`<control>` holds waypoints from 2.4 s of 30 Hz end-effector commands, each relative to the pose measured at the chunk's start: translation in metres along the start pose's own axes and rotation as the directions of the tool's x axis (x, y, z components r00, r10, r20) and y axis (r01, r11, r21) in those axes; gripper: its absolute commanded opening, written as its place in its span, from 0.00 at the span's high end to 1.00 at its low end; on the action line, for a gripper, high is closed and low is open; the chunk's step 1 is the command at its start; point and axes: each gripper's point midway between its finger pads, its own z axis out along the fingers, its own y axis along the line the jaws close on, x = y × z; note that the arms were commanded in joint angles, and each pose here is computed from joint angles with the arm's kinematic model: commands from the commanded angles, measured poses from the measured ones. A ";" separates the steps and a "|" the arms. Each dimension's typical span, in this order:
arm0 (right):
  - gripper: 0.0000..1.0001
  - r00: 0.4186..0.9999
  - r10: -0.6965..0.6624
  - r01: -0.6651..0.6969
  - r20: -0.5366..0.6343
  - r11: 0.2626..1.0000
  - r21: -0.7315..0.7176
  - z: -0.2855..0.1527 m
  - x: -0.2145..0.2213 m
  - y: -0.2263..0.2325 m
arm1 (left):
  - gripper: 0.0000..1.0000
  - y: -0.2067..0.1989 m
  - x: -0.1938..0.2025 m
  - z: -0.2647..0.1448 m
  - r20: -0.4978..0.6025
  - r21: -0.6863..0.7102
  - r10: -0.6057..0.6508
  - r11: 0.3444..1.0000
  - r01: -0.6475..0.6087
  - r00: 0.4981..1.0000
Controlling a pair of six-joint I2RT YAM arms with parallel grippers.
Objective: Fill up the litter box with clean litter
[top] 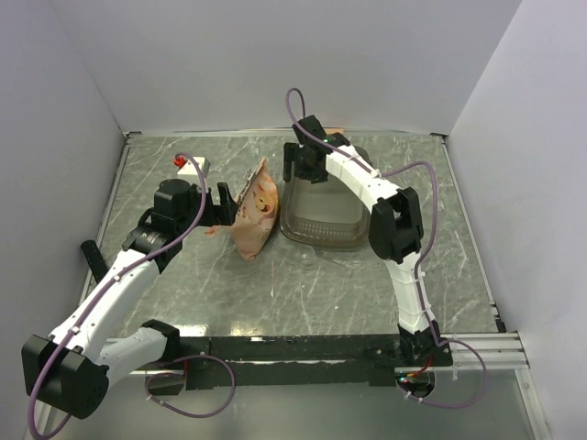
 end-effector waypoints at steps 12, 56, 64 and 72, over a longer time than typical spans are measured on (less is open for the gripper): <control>0.53 0.994 -0.105 0.105 0.015 0.994 0.009 0.022 -0.004 0.020 | 0.03 -0.005 -0.011 -0.001 0.043 0.016 -0.006 1.000 0.005 0.999; 0.21 0.773 -0.556 0.584 0.305 0.812 0.003 -0.121 -0.037 0.014 | 0.03 -0.010 -0.014 -0.005 0.057 0.050 0.006 0.999 -0.009 0.998; 0.21 0.837 -0.459 0.487 0.299 0.873 -0.026 -0.178 0.005 0.005 | 0.03 -0.032 0.006 0.002 -0.011 0.177 0.074 0.982 -0.071 0.997; 0.21 0.880 -0.380 0.420 0.286 0.903 -0.091 -0.208 0.051 0.001 | 0.05 -0.023 0.025 0.026 -0.098 0.131 0.107 0.987 -0.094 0.989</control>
